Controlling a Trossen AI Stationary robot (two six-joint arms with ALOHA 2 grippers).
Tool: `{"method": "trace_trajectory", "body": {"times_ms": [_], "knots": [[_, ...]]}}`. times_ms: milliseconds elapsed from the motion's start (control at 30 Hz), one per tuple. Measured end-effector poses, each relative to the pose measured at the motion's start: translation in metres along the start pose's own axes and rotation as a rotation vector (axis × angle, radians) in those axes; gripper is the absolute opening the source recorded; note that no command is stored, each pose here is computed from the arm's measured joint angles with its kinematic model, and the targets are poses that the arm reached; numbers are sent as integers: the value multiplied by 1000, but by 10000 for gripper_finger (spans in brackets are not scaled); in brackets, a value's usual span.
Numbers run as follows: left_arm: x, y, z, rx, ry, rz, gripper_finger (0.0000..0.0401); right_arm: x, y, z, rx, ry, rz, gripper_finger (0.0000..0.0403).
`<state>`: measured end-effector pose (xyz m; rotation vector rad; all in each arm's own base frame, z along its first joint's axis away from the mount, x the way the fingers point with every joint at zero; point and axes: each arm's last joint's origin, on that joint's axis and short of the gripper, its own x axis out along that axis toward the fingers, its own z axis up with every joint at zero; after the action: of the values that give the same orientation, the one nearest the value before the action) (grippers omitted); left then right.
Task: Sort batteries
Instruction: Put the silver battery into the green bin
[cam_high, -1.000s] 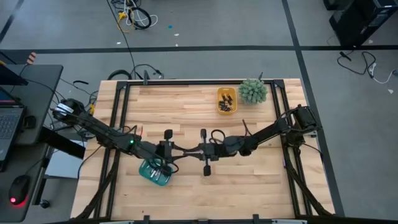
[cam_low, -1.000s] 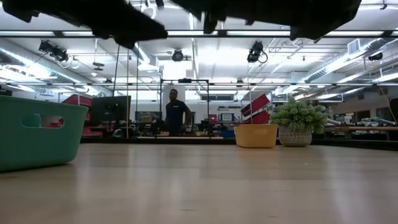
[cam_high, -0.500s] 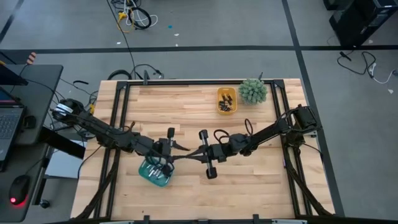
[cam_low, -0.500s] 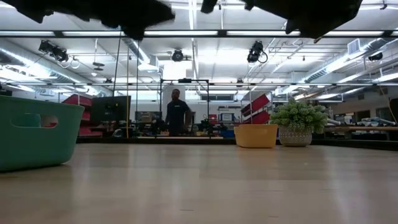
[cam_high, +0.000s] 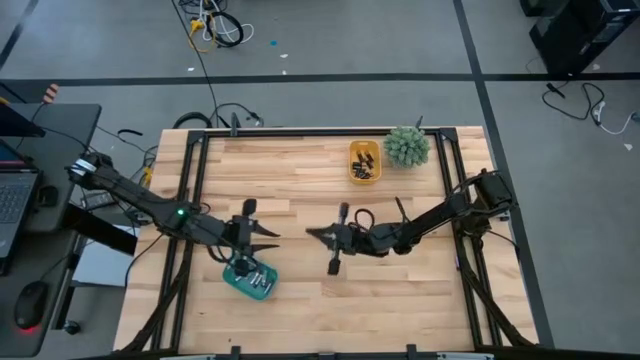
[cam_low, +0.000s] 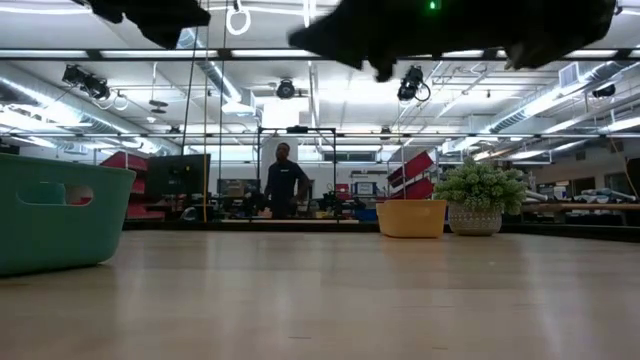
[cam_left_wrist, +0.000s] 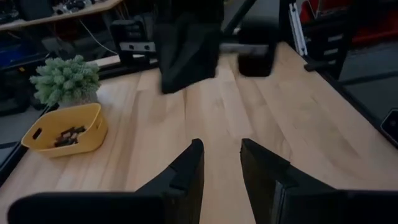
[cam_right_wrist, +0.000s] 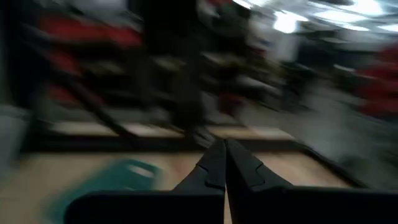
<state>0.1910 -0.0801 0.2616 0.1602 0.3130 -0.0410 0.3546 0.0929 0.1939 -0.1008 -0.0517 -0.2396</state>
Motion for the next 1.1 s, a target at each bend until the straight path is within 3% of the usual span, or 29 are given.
{"method": "trace_trajectory", "body": {"times_ms": [100,167,300,467,667,800,1100], "knots": [[-9,3,3,-8,-24,-4,104,-11,-7,6,-77,193,-209,0],[-12,4,3,-3,-20,-4,104,-19,-16,14,-57,359,-276,0],[-16,8,3,19,-16,63,104,-42,-44,31,163,711,-369,0],[-17,11,2,89,2,176,104,-87,-70,32,398,1208,-538,0],[-18,13,-2,136,46,245,104,-128,-70,19,570,1680,-750,0],[-18,15,-6,170,88,291,104,-147,-53,6,660,1798,-797,0],[-19,16,-10,207,130,343,104,-180,-30,-8,697,1778,-1014,0]]}}
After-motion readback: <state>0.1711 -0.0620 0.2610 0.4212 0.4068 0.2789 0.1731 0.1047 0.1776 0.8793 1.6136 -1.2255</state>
